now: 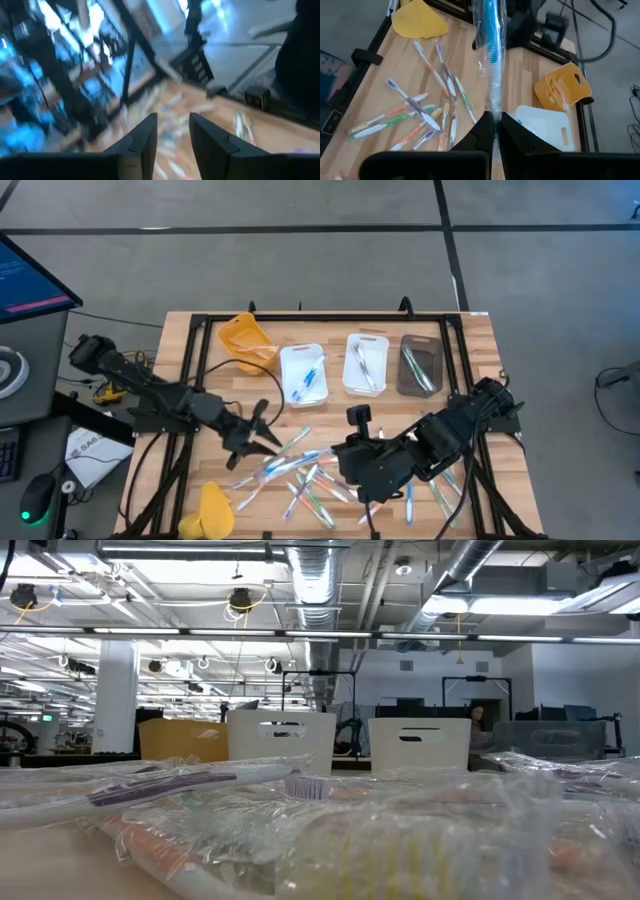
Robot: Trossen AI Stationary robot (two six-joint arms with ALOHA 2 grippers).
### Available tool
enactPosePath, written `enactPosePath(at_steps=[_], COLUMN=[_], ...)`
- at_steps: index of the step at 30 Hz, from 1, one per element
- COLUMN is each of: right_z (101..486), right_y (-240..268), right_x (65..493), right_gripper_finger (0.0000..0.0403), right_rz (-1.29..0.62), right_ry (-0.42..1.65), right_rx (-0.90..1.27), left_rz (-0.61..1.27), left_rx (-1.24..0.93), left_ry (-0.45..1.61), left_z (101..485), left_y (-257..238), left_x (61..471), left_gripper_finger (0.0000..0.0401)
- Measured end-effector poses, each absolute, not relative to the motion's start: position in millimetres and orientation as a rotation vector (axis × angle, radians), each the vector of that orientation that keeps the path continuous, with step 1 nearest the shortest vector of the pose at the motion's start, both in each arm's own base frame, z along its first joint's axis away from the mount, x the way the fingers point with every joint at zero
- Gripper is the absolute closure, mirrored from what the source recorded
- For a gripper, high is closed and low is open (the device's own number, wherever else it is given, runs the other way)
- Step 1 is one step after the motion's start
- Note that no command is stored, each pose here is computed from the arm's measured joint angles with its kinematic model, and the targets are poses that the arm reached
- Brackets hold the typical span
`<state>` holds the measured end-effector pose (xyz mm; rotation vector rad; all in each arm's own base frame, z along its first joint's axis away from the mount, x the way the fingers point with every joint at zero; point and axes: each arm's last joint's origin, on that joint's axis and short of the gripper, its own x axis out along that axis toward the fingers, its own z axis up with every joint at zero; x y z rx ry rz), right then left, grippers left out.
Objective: Pick & Place Toothbrushes
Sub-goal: Put the blue toothbrush into the left white bin
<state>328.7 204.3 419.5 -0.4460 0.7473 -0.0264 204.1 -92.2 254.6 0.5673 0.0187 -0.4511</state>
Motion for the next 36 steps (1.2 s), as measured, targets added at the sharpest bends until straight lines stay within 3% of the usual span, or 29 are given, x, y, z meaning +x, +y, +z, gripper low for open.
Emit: enactPosePath(at_steps=[7,20,27,36], right_z=[420,422,426,426], right_y=[203,192,178,159], right_x=[330,342,356,372], right_gripper_finger=[0.0395,0.0395,0.0395,0.0395], right_rz=[-0.029,0.021,0.073,0.136], right_ry=[0.742,0.725,0.686,0.669], right_rx=[-0.440,-0.425,-0.432,-0.408], left_rz=[-0.414,-0.336,-0.458,-0.467], left_rx=[0.562,0.505,0.430,0.350], left_ry=[-0.091,-0.329,-0.424,-0.431], left_z=[265,290,296,301], left_y=[-91,-89,-91,-90], left_x=[206,204,201,197], left_gripper_finger=[0.0310,0.0299,0.0299,0.0299])
